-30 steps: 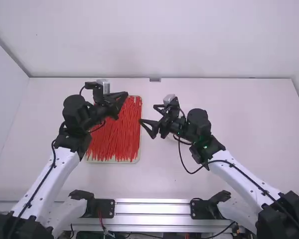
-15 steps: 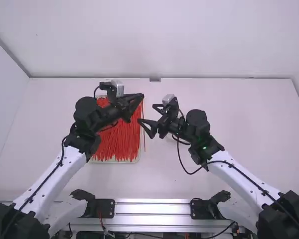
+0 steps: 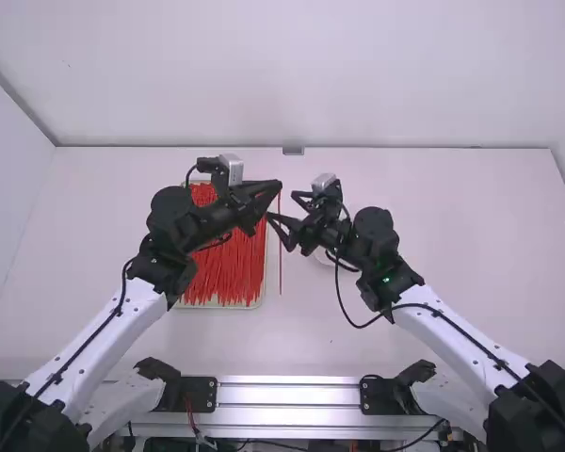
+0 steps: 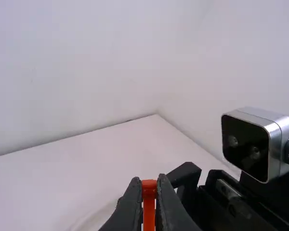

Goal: Fasten the cable tie

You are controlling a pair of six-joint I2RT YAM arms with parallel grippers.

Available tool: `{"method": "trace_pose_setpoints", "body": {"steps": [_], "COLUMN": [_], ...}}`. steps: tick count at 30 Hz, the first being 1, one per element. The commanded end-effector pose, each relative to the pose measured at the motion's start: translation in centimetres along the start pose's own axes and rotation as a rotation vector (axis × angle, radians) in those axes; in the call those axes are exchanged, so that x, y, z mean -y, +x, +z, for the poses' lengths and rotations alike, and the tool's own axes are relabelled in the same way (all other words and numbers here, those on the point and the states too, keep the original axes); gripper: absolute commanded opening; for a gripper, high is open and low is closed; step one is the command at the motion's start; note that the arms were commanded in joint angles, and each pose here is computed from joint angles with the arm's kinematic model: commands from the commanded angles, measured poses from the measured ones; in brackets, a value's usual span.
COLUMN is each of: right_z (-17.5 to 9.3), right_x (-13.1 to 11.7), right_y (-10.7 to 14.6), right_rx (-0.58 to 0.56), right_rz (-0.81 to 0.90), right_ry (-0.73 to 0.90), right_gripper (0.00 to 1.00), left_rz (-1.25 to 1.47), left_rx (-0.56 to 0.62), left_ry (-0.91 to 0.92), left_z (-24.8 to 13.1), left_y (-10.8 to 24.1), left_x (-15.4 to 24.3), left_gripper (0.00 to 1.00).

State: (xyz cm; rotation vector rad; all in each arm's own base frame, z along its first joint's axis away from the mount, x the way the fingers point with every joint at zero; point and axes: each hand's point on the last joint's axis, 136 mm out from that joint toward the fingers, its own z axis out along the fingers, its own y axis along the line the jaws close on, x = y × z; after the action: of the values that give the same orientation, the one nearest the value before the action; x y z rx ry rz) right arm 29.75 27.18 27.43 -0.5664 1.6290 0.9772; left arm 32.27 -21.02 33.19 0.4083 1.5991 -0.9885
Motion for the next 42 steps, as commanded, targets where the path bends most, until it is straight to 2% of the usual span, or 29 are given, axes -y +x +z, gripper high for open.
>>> {"method": "trace_pose_setpoints", "body": {"steps": [1, 3, 4, 10, 12, 15, 19, 21, 23, 26, 33, 37, 40, 42], "right_z": [0.2, 0.2, 0.2, 0.2, 0.3, 0.2, 0.2, 0.2, 0.2, 0.0, -1.1, -2.0, -2.7, -3.4], "right_x": [-0.2, -0.2, -0.2, -0.3, -0.4, -0.3, -0.3, -0.3, -0.3, 0.3, 1.1, 1.6, 1.6, 1.5], "right_y": [-1.4, -1.4, -1.4, -1.3, -1.3, -1.3, -1.3, -1.3, -1.3, -1.4, -1.8, -2.0, -2.3, -2.7], "right_rx": [0.031, 0.031, 0.028, 0.025, 0.025, 0.026, 0.024, 0.024, 0.023, 0.026, 0.013, 0.004, 0.001, 0.007], "right_rz": [-0.018, -0.017, -0.018, -0.042, -0.043, -0.042, -0.042, -0.042, -0.042, -0.040, -0.042, -0.041, -0.038, -0.055], "right_ry": [-0.003, -0.003, -0.002, -0.009, -0.010, -0.007, -0.009, -0.009, -0.007, 0.006, -0.074, -0.116, -0.157, -0.202], "right_gripper": [0.76, 0.72, 0.64, 0.37, 0.19, 0.00, 0.00, 0.00, 0.00, 0.00, 0.00, 0.00, 0.00, 0.00], "left_rz": [-0.016, -0.028, -0.026, -0.042, -0.043, -0.044, -0.044, -0.045, -0.041, -0.040, -0.019, 0.073, 0.158, 0.188], "left_rx": [-0.003, 0.001, 0.003, 0.005, 0.005, 0.004, 0.002, 0.002, 0.003, 0.008, 0.008, -0.003, -0.002, -0.009], "left_ry": [0.014, 0.017, 0.019, 0.022, 0.022, 0.021, 0.022, 0.020, 0.017, 0.006, -0.014, 0.059, 0.113, 0.123], "left_z": [0.1, 0.2, 0.1, 0.2, 0.2, 0.1, 0.2, 0.1, 0.2, 0.1, -0.3, -0.5, -0.5, -0.5], "left_y": [0.3, 0.2, 0.1, 0.1, 0.1, 0.1, 0.1, 0.1, 0.1, 0.0, -0.2, -0.2, -0.2, -0.4], "left_x": [0.4, 0.5, 0.5, 0.6, 0.6, 0.6, 0.6, 0.6, 0.5, 0.2, -0.7, 0.4, 1.4, 1.7], "left_gripper": [0.02, 0.02, 0.02, 0.02, 0.02, 0.02, 0.03, 0.10, 0.31, 0.45, 0.50, 0.57, 0.58, 0.68]}}
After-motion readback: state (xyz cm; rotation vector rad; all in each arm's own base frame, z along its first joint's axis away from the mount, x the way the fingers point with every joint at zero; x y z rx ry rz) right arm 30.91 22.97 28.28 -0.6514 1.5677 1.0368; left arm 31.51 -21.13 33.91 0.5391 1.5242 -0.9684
